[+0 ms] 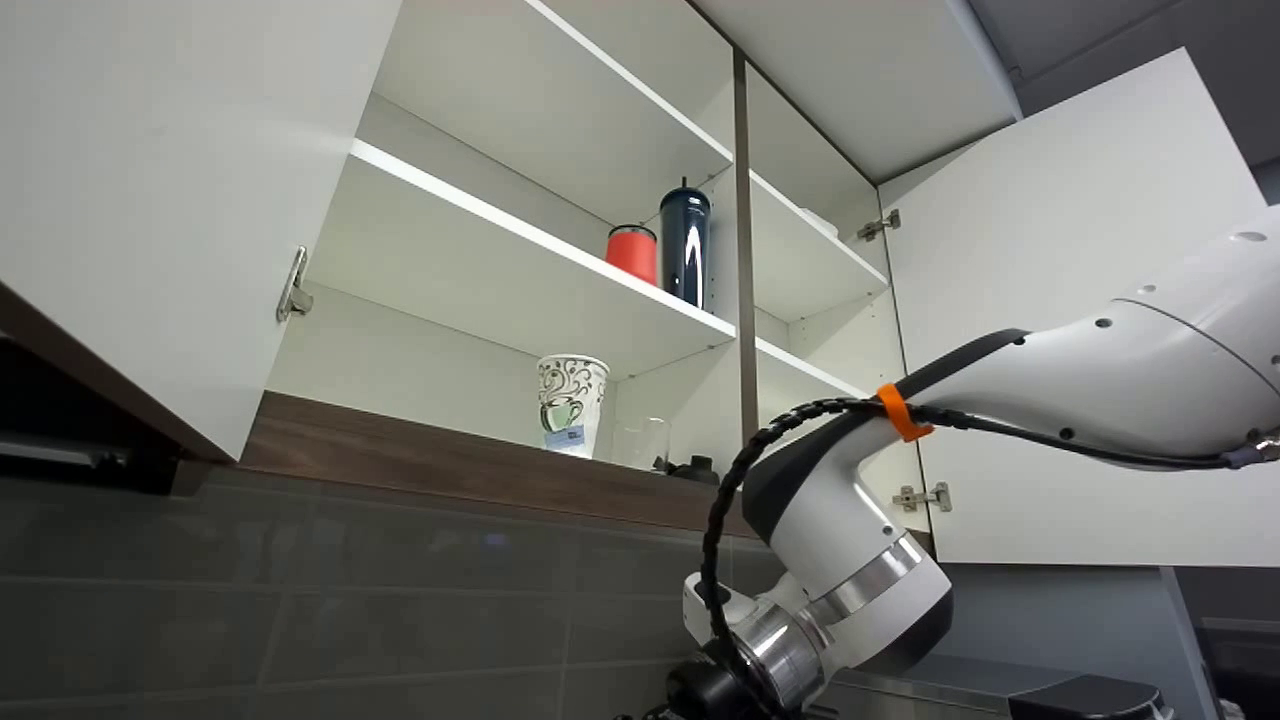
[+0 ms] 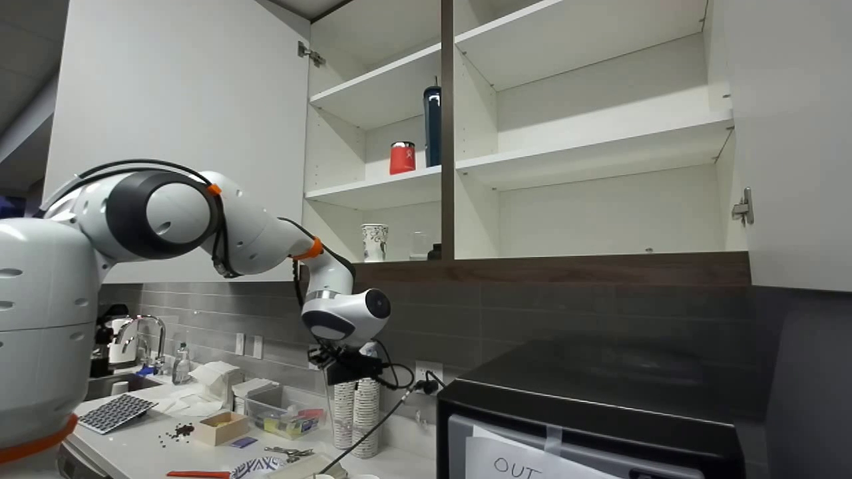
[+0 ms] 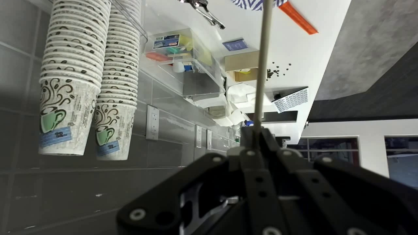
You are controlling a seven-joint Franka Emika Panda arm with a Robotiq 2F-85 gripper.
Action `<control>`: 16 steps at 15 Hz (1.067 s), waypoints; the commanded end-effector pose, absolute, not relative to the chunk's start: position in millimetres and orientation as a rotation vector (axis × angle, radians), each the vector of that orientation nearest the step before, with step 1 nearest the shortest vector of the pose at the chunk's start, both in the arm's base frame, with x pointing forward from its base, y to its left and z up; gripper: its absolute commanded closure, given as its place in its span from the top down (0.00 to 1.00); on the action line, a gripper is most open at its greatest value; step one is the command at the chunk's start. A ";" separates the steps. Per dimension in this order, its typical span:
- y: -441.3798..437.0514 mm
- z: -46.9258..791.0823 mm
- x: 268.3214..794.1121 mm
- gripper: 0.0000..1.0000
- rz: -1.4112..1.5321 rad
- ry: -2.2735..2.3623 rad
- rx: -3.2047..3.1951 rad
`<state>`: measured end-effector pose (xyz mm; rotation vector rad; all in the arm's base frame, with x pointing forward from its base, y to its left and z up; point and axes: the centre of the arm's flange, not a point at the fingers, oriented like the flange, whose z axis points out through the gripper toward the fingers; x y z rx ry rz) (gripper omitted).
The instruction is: Put the stick in the cup on the counter
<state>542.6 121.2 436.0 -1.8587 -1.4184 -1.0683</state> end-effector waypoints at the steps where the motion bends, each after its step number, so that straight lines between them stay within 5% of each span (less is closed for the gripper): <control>1: 121.1 436.0 542.6 0.07 -1.068 -1.418 -1.859; 16: 71.0 336.9 611.0 0.02 -1.034 -1.167 -1.955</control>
